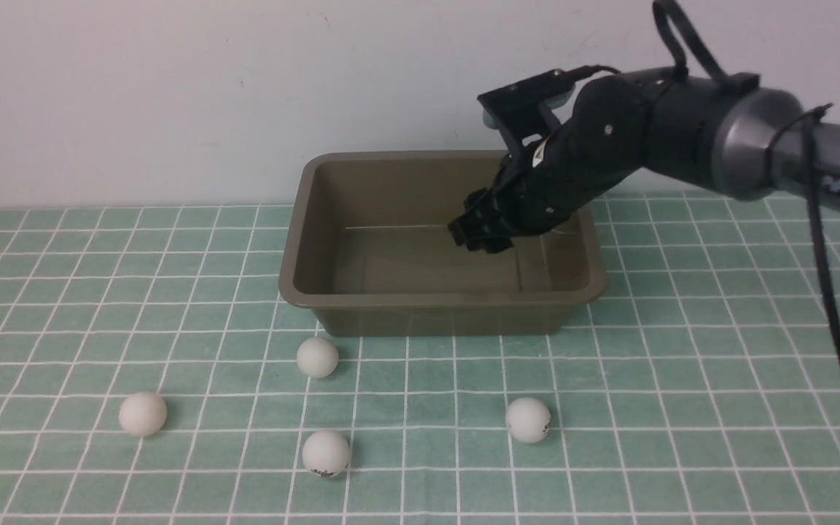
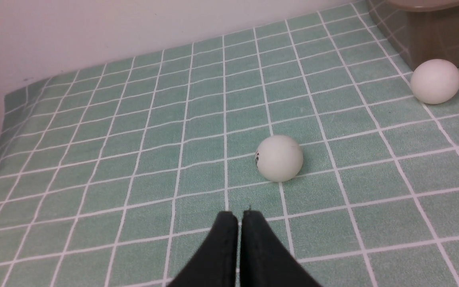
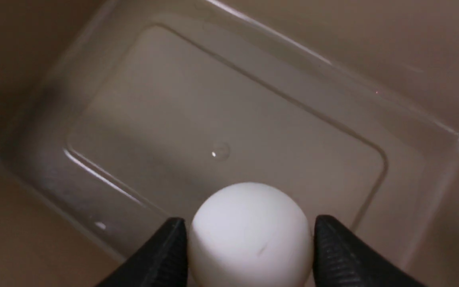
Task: Put the table tennis balls in the box on the green coffee tablecloth.
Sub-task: 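Release the ping pong ball into the bin and lift the gripper away, then reach for and grasp a ping pong ball on the table, then release the ping pong ball into the bin and lift the gripper away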
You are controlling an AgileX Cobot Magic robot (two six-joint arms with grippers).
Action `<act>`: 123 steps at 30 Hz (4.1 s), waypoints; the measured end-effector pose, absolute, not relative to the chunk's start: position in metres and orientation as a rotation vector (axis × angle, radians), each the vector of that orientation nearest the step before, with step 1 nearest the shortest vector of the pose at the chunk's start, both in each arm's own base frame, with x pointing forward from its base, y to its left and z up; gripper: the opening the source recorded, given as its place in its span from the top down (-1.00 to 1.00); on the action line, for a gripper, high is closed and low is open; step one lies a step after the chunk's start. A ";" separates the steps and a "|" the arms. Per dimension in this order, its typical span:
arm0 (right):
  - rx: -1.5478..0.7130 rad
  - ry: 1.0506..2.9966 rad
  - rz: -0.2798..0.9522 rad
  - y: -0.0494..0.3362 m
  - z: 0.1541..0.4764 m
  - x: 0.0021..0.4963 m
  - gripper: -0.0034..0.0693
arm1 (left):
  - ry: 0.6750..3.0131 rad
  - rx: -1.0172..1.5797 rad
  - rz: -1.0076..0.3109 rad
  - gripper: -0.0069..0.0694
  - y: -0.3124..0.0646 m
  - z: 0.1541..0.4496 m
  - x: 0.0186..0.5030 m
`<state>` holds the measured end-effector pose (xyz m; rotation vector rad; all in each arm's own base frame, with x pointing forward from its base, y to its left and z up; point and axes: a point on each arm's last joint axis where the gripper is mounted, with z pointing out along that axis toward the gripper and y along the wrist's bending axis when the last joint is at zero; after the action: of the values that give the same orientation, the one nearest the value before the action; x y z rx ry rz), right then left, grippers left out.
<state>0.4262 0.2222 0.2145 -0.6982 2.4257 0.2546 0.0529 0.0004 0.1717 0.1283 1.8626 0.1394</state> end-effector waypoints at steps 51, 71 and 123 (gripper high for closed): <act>-0.965 2.672 0.263 0.207 0.209 0.296 -0.02 | 1.863 0.128 0.139 0.83 0.000 0.172 0.053; -0.981 2.703 0.214 0.214 0.162 0.312 -0.32 | 1.863 0.128 0.139 0.83 0.000 0.172 0.053; -0.861 2.367 0.139 0.238 0.217 0.429 -0.49 | 1.863 0.128 0.139 0.83 0.000 0.172 0.053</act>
<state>0.4288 0.2375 0.2175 -0.8611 2.3673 0.1388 0.0529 0.0004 0.1717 0.1283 1.8626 0.1394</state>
